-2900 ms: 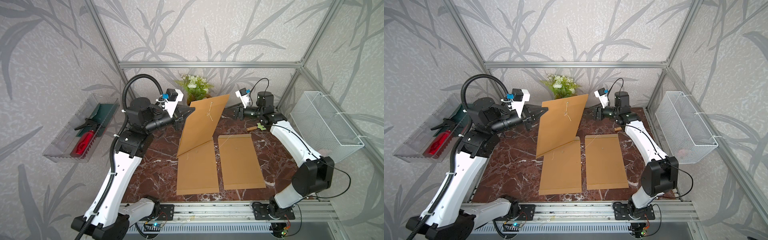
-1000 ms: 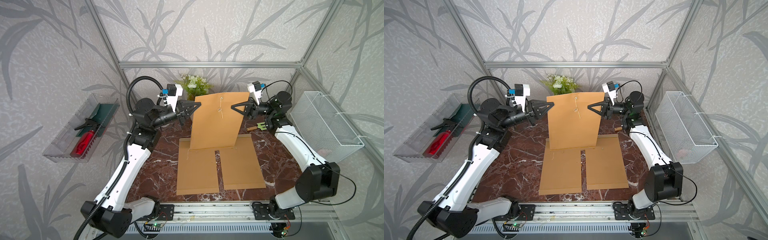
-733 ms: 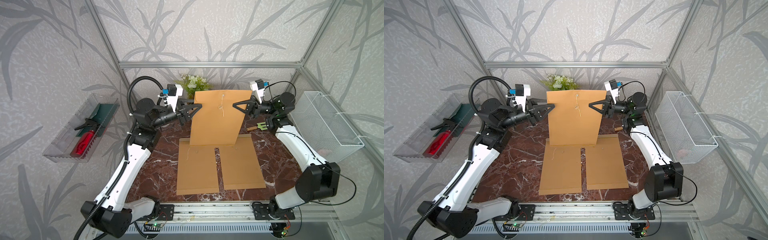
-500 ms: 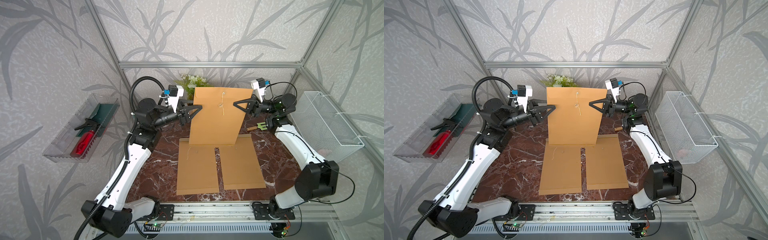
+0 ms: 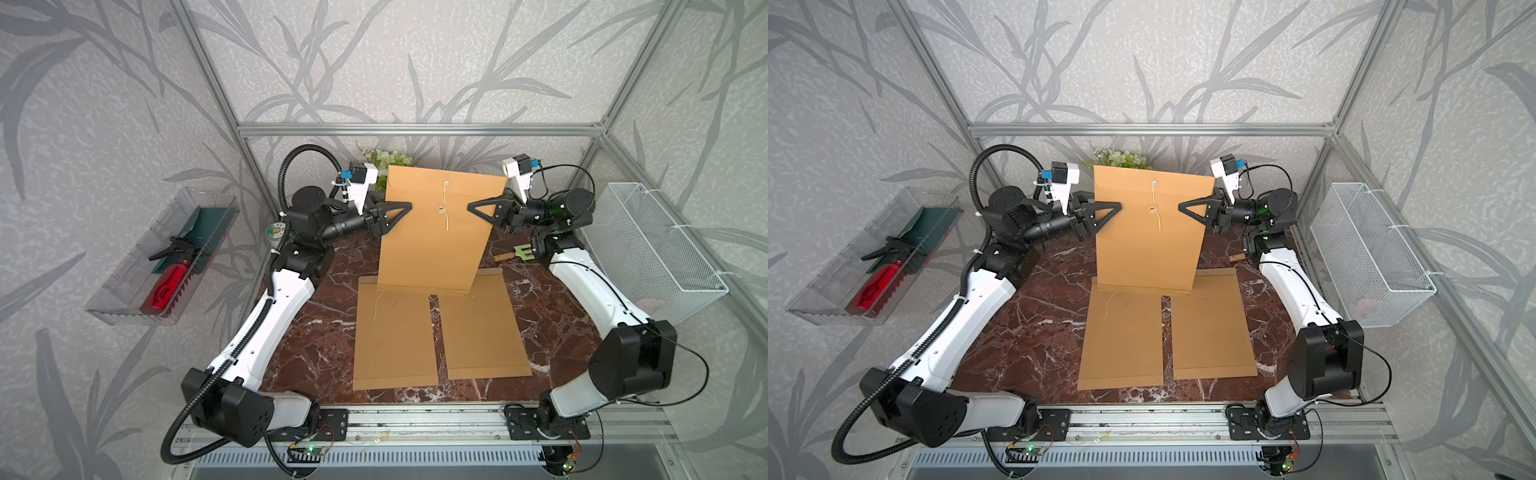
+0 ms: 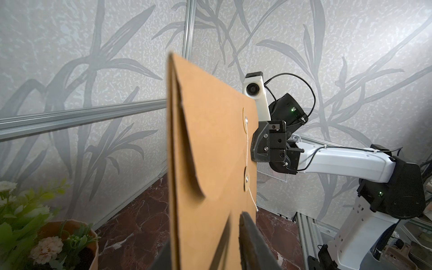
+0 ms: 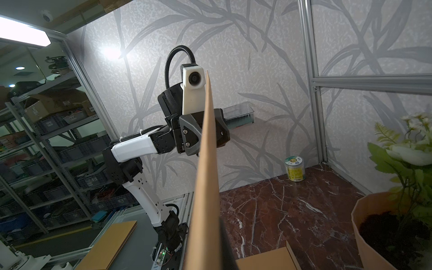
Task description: Open the file bag
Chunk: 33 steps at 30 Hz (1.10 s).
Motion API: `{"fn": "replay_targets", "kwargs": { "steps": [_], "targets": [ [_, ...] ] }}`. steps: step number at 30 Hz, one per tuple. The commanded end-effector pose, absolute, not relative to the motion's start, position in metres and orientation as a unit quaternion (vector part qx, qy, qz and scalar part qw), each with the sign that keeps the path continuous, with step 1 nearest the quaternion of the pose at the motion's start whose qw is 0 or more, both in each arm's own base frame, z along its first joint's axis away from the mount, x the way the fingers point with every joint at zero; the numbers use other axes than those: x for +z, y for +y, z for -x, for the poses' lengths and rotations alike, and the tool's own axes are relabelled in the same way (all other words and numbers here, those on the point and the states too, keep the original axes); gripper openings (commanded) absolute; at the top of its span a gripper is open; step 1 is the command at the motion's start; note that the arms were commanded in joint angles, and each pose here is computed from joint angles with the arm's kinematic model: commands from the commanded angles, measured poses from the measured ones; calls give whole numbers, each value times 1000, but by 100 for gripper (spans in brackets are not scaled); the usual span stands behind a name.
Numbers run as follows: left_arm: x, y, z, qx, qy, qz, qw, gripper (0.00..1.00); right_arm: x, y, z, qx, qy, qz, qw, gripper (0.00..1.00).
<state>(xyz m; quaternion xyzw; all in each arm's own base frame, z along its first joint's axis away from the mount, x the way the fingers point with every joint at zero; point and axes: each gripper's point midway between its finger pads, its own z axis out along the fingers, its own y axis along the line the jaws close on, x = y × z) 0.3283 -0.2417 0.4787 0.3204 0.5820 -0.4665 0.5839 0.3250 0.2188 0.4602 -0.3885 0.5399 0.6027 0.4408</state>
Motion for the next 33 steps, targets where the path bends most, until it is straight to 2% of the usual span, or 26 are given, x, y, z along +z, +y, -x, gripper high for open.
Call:
{"fn": "replay_targets", "kwargs": {
  "steps": [1,7,10,12,15,18,22,25,27,33],
  "targets": [
    [511,-243,-314,-480,538,-338,605,31,478,216,-312,588,519,413,462,0],
    [512,-244,-312,-486,536,-338,602,16,479,216,-313,587,519,412,466,0],
    [510,-244,-311,-486,538,-339,599,0,479,216,-314,587,519,411,467,0],
    [509,-244,-310,-488,539,-339,597,0,479,215,-315,587,520,408,468,1],
    [509,-240,-313,-477,546,-325,608,0,475,212,-321,587,532,389,471,21],
    [511,-234,-313,-459,552,-314,621,0,466,200,-325,581,548,362,481,34],
    [512,-228,-315,-433,562,-303,636,0,439,181,-329,555,601,307,485,37],
    [512,-224,-317,-419,569,-295,643,0,411,172,-331,468,672,274,505,40],
    [511,-222,-318,-411,572,-290,647,0,397,162,-331,415,712,249,509,40],
    [506,-222,-319,-394,578,-286,655,0,382,143,-314,356,753,189,520,36]
  ]
}}
